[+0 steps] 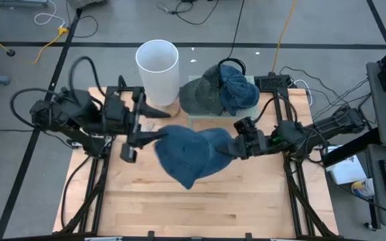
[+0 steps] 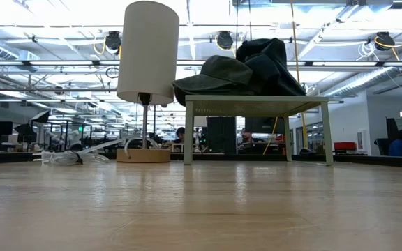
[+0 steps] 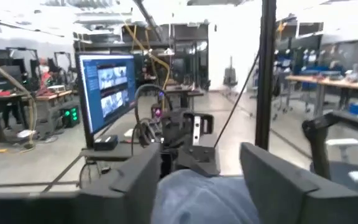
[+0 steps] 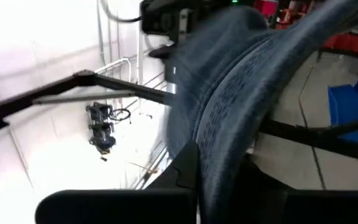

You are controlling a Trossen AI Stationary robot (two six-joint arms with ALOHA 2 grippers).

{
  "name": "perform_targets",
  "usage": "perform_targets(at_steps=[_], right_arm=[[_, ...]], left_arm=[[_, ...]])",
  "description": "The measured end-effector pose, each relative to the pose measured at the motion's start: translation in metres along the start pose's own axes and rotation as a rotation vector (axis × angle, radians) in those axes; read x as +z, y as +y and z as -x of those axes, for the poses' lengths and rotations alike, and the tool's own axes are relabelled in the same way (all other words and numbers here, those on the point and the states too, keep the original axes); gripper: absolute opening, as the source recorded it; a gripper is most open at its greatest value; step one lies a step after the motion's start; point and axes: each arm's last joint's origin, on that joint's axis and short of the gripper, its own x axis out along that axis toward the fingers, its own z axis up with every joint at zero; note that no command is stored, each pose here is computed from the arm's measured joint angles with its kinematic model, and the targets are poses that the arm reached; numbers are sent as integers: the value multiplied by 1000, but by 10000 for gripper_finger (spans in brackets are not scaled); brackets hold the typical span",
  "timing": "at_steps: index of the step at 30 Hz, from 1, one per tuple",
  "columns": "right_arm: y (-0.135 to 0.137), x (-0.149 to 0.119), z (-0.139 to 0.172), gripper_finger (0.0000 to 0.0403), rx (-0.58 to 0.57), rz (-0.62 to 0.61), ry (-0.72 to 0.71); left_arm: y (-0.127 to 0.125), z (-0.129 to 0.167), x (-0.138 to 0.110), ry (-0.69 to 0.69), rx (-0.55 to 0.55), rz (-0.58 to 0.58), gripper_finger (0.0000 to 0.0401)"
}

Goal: Pick & Place hat
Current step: Stack the blue cap on the blue cap on the shelf

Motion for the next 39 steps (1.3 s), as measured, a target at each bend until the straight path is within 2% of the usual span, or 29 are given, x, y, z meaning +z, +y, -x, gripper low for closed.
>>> perform_targets(at_steps=[7, 13, 25, 35, 39], right_arm=[[27, 15, 21, 4, 6, 165, -82], [52, 37, 48, 4, -19, 303, -163], [88, 83, 117, 4, -113, 525, -296], [86, 109, 147, 4, -272, 561, -394], [77, 120, 156, 4, -401, 540, -415]], left_arm=[[5, 24, 15, -41, -60, 41, 311], [8, 33, 18, -42, -59, 50, 343], [9, 33, 16, -20, -58, 36, 326], [9, 33, 15, -4, -59, 42, 314], [8, 33, 12, 28, -60, 50, 321]])
